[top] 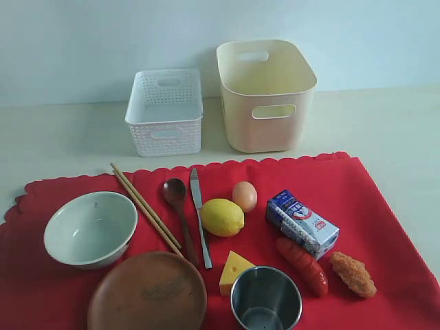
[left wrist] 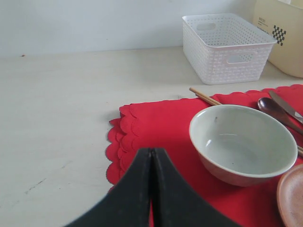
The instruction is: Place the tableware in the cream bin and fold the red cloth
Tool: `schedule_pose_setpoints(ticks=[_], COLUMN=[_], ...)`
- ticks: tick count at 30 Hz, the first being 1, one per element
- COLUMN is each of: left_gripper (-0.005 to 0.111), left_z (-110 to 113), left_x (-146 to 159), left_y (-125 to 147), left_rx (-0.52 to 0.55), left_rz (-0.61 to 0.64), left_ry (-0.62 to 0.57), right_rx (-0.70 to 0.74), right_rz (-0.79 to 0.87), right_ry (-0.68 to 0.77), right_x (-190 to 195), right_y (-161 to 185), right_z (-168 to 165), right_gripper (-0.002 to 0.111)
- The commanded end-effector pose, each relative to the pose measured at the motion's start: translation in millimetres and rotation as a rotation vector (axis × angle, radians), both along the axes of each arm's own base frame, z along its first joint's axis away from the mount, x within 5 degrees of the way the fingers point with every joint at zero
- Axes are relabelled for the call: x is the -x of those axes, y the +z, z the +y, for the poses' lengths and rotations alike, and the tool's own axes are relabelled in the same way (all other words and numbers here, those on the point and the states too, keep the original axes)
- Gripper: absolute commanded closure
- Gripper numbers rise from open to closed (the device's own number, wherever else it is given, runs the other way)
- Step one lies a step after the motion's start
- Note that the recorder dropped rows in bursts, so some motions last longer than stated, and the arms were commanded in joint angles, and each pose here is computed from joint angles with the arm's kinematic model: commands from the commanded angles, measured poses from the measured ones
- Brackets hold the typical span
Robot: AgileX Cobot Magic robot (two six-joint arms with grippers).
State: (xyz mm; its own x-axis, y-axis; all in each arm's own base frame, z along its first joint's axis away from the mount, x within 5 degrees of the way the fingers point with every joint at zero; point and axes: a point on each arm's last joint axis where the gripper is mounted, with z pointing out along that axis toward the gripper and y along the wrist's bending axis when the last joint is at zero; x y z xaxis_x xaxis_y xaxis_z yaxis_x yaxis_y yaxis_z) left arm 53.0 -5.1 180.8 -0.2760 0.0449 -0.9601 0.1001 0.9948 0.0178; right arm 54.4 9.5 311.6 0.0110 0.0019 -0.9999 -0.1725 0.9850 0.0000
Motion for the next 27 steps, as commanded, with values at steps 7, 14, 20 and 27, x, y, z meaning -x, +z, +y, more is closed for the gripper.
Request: schedule_pose_setpoints(ticks=[7,14,20,27], left_gripper=[0.107,0.107,0.107,0.107], left_z=[0.1,0.1,0.1,0.1], left_x=[0.1,0.1,0.1,0.1], left_y=[0.3,0.3,0.3,0.3], left_rx=[0.005,0.005,0.005,0.005], left_rz=[-0.013,-0.013,-0.013,-0.013], left_ry=[0.004,0.004,0.004,0.004], right_rx=[-0.135,-0.122,-0.058,0.028], right_rz=[0.014,0.162,0.356,0.545], right_ry=[0.030,0.032,0.053,0.200], right_x=[0.0,-20.6,-50.9,-86.7], right_y=[3.0,-7.5,-15.3,-13.2], right_z=[2.5,7.3,15.5,34.4], right_gripper=[0.108,0.108,0.108,0.103])
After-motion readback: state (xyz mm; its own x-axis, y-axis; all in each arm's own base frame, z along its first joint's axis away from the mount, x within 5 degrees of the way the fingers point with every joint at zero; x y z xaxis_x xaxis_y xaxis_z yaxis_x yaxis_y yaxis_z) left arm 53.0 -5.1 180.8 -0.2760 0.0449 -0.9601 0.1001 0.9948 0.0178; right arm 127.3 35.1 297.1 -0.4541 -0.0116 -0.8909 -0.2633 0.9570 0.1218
